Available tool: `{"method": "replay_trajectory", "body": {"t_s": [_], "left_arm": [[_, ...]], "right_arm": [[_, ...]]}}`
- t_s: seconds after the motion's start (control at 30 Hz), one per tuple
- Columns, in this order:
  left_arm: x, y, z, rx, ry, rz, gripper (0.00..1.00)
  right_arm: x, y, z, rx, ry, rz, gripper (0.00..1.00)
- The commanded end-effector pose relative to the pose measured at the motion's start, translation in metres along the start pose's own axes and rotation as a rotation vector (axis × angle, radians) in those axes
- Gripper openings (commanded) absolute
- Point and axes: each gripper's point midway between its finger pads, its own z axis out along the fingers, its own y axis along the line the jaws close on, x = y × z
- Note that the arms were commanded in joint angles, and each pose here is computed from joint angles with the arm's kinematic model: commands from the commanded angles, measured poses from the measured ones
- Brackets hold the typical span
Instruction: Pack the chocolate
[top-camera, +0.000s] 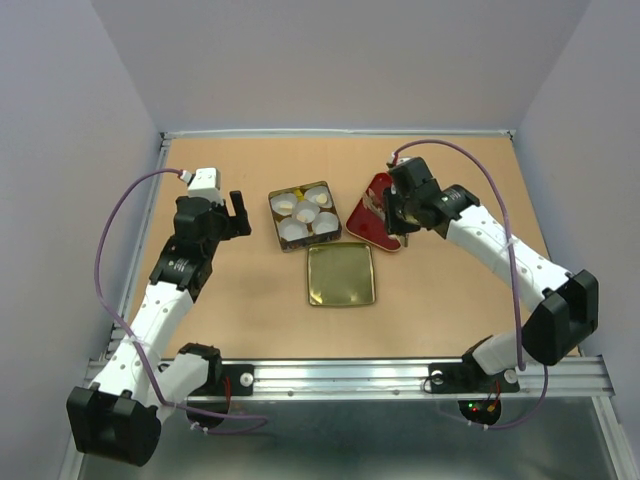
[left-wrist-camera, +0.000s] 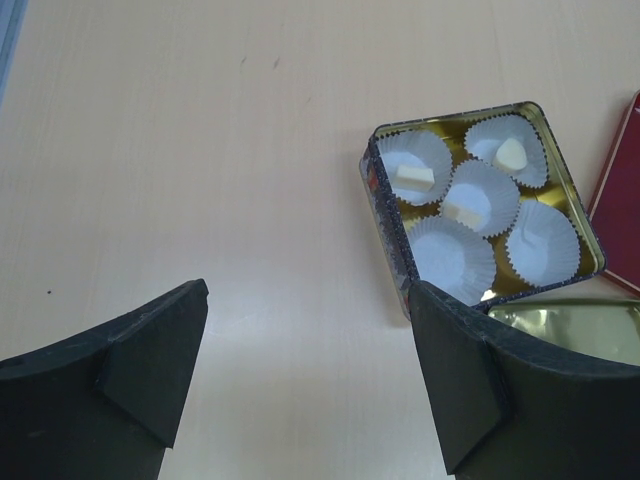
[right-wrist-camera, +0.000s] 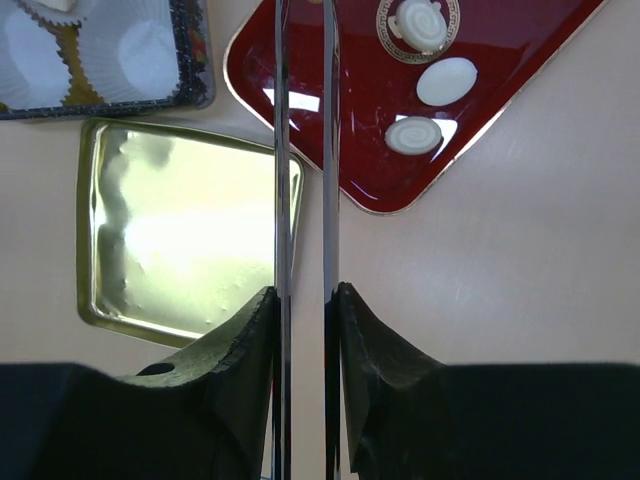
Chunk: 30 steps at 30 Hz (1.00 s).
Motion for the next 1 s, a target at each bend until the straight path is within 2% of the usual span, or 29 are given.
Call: {"method": "replay_trajectory", "body": {"t_s": [0.0, 0.27, 0.7, 0.97], "left_arm": [[-0.013, -0.004, 0.001, 0.018, -0.044, -0.001, 0.93], [-0.013, -0.004, -0.001, 0.020, -0.045, -0.006, 0.93], [-0.016, -0.009, 0.004, 0.037, -0.044, -0.004, 0.93], [-0.016, -0.010, 0.005, 0.044, -0.044, 0.007, 0.93]], "right_arm": [[-0.036, 0.015, -0.026, -0.075, -0.088, 0.035, 0.32], [-0.060, 0.042, -0.043, -0.179, -0.126, 0.049, 0.32], [-0.041, 0.102, -0.038, -0.274, -0.052, -0.004, 0.31], [-0.035, 0.106, -0.035, -0.254, -0.034, -0.014, 0.31]]}}
